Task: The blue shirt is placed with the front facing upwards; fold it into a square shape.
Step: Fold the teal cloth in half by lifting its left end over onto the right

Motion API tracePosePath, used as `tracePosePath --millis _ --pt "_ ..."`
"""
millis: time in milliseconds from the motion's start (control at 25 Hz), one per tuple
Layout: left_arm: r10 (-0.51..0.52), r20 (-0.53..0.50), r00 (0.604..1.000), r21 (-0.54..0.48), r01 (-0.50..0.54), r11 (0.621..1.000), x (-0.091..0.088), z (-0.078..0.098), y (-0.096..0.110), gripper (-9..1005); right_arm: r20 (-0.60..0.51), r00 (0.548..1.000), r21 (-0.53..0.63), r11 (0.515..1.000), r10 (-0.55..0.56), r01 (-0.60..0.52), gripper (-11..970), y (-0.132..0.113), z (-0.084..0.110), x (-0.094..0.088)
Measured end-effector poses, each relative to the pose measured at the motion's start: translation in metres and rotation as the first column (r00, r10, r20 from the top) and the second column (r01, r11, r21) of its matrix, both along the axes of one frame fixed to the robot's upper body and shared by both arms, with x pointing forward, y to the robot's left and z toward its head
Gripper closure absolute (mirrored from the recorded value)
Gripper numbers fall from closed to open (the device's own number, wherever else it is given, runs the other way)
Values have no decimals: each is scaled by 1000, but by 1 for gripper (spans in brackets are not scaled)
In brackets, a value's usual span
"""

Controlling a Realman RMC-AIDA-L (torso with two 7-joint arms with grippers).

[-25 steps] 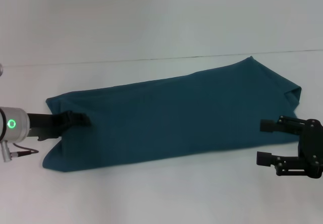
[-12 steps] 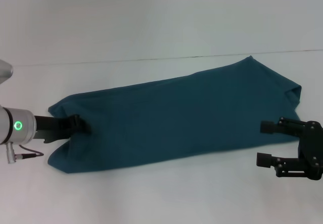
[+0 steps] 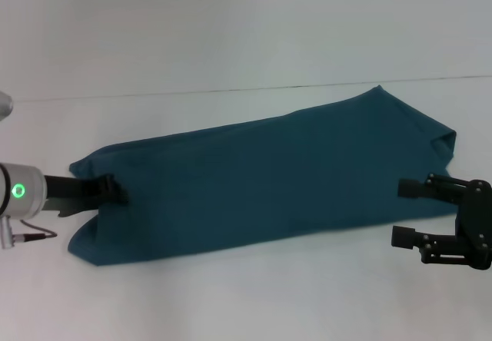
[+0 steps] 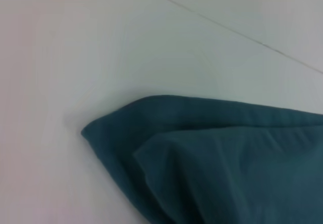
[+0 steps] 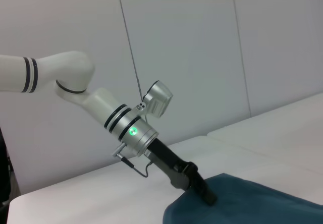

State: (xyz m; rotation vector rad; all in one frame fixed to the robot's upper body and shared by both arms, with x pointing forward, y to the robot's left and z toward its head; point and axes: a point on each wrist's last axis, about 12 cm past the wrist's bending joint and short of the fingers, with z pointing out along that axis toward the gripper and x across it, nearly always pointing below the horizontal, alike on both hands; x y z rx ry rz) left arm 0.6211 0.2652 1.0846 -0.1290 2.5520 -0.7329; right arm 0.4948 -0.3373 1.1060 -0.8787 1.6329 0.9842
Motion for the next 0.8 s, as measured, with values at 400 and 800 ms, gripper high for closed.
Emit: tracePosePath --millis 400,800 --pt "40 39 998 32 -41 999 -8 9 27 904 40 999 32 999 -26 25 76 0 4 3" --pt "76 40 996 64 -78 995 -12 13 56 901 51 997 37 997 -66 64 76 2 1 6"
